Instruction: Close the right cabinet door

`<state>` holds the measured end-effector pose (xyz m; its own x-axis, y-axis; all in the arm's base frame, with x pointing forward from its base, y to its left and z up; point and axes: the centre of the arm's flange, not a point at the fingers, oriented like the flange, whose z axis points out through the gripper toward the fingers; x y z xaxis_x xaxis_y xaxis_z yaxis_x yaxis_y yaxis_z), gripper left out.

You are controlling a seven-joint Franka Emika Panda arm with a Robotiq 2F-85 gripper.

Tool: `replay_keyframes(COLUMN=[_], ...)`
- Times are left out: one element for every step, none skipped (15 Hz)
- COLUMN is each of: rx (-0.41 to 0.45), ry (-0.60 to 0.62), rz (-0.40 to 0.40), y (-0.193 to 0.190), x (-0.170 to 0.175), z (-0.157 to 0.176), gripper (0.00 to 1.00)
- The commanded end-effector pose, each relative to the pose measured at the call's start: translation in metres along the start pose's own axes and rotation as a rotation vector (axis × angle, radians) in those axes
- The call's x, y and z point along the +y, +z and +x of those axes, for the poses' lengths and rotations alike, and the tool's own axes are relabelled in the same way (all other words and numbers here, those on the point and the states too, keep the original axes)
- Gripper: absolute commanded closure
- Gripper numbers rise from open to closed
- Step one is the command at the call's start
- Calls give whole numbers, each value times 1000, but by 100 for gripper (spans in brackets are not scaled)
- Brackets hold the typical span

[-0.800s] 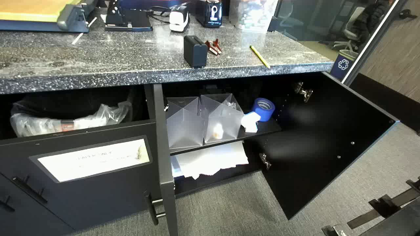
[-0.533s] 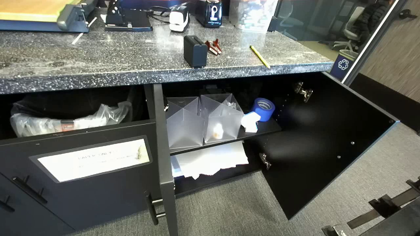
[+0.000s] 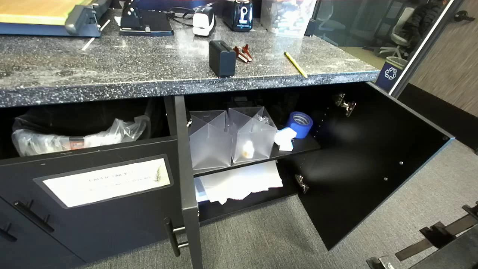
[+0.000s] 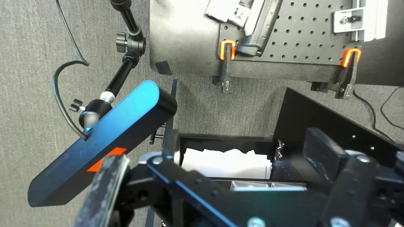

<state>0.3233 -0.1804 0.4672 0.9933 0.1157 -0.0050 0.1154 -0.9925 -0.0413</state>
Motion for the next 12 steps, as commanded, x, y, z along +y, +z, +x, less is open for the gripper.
replay_keyframes(rx=[-27,-26,-23,-23,-25,-41,-62,-79,-91,-107,-122,-141], ry=[32,43,57,69,80,90,103,124,142,169,189,214], rz=[-41,-56,-72,-90,-109,-138,-170,-190,-204,-211,-221,-236], y=[12,17,23,30,35,44,53,64,71,81,89,102], x=[22,31,40,50,57,66,76,89,100,116,130,147], z=[61,80,98,116,131,148,162,175,188,198,209,217], gripper=[0,0,0,0,0,0,0,0,0,0,0,0])
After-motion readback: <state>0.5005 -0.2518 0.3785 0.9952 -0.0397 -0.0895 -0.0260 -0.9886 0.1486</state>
